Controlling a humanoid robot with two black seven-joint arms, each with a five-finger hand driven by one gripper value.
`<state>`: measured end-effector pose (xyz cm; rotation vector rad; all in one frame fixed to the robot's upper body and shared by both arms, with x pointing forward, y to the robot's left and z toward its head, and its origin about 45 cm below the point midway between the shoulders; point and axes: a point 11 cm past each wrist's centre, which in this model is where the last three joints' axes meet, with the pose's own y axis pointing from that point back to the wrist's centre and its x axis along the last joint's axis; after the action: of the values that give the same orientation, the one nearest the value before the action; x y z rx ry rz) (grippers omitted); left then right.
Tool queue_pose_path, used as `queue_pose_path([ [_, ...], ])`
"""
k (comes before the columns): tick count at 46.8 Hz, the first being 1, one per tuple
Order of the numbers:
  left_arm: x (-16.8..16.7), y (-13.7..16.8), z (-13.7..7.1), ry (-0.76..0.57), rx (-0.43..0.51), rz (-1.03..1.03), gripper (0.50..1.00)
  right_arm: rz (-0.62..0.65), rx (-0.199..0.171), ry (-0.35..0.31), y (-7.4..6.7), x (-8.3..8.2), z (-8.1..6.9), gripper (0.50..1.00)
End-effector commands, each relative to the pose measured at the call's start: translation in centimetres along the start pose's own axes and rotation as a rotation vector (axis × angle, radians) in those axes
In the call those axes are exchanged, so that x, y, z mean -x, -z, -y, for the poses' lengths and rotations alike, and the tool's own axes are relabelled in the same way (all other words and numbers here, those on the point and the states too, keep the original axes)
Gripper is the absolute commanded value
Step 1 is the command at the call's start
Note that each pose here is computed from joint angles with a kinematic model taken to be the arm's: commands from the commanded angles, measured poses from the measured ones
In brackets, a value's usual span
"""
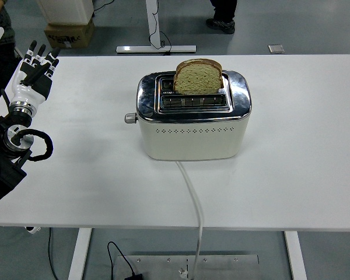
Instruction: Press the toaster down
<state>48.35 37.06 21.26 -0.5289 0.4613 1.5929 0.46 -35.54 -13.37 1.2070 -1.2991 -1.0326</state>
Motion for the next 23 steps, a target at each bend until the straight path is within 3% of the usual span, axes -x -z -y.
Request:
queue_pose_path([
  [1,0.1,-0.3,0.1,0.007,0.000,0.017,1.000,-0.001,0.000,0.001,0.1,0.0,0.0,0.998],
  [23,1.4,-2.7,1.2,0.066,0.011,0.171,1.000,0.000,0.000,0.001,0.0,0.0,0.0,0.998],
])
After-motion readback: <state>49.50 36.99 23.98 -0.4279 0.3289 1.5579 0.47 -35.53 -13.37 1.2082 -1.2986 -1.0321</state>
